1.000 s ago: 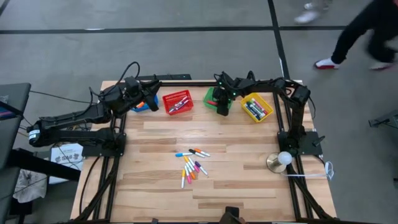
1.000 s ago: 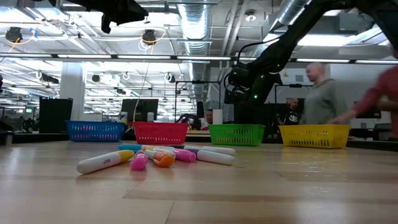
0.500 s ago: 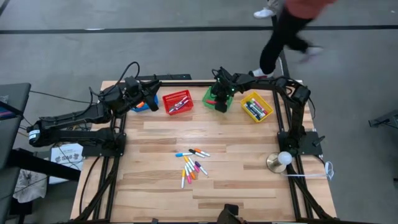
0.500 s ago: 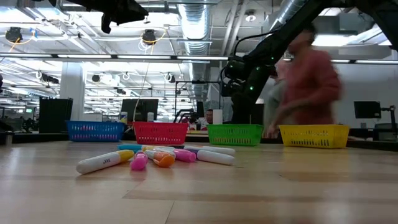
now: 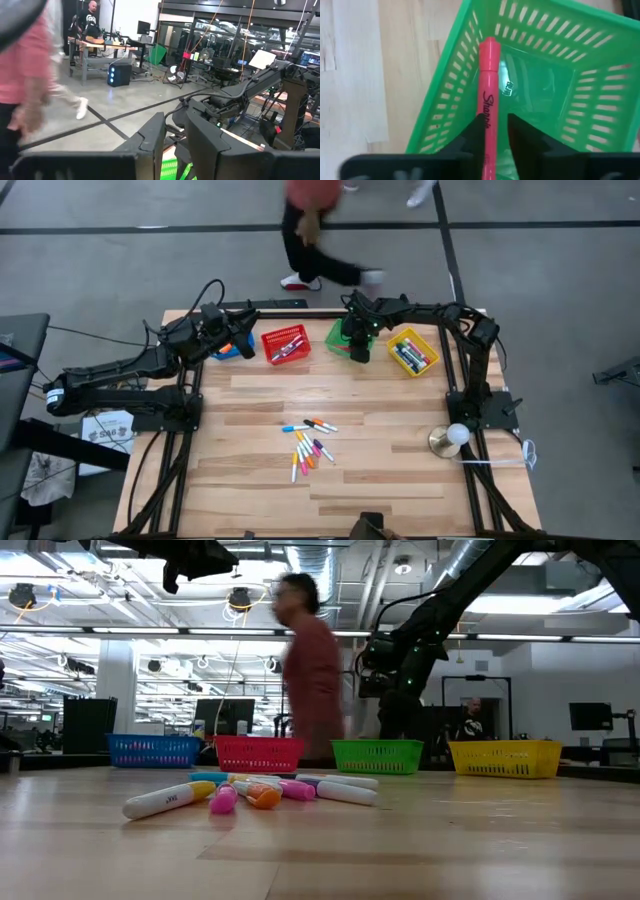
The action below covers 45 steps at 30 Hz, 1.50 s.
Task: Pick & Place Markers
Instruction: Put the large pink highlighter pen into the blue bin
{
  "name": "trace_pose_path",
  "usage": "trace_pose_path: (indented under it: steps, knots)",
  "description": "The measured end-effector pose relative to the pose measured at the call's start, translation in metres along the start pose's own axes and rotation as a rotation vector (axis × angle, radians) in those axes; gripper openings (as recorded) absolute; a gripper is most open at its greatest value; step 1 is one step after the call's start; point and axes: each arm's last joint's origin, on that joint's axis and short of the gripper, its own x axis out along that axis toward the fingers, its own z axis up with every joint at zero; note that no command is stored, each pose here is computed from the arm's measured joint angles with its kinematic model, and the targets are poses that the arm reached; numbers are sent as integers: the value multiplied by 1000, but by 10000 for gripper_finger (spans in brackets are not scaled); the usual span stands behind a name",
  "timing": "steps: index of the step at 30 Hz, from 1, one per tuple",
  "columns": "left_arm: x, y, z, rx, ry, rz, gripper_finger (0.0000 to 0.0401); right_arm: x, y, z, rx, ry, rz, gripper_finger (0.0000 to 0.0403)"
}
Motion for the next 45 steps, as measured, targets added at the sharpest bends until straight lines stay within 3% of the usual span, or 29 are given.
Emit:
trace_pose_path:
  steps: [8,17,37,45]
  knots:
    - [0,0,0,0,0,0,76,0,1,-3,-70,23,19,162]
    - [0,0,-1,2,5,1,76,0,4,-6,-122,58,44,186]
    - [0,0,-1,0,5,1,76,22,4,-14,-117,146,35,143]
    - [0,0,-1,1,5,1,76,22,2,-14,-108,135,25,68]
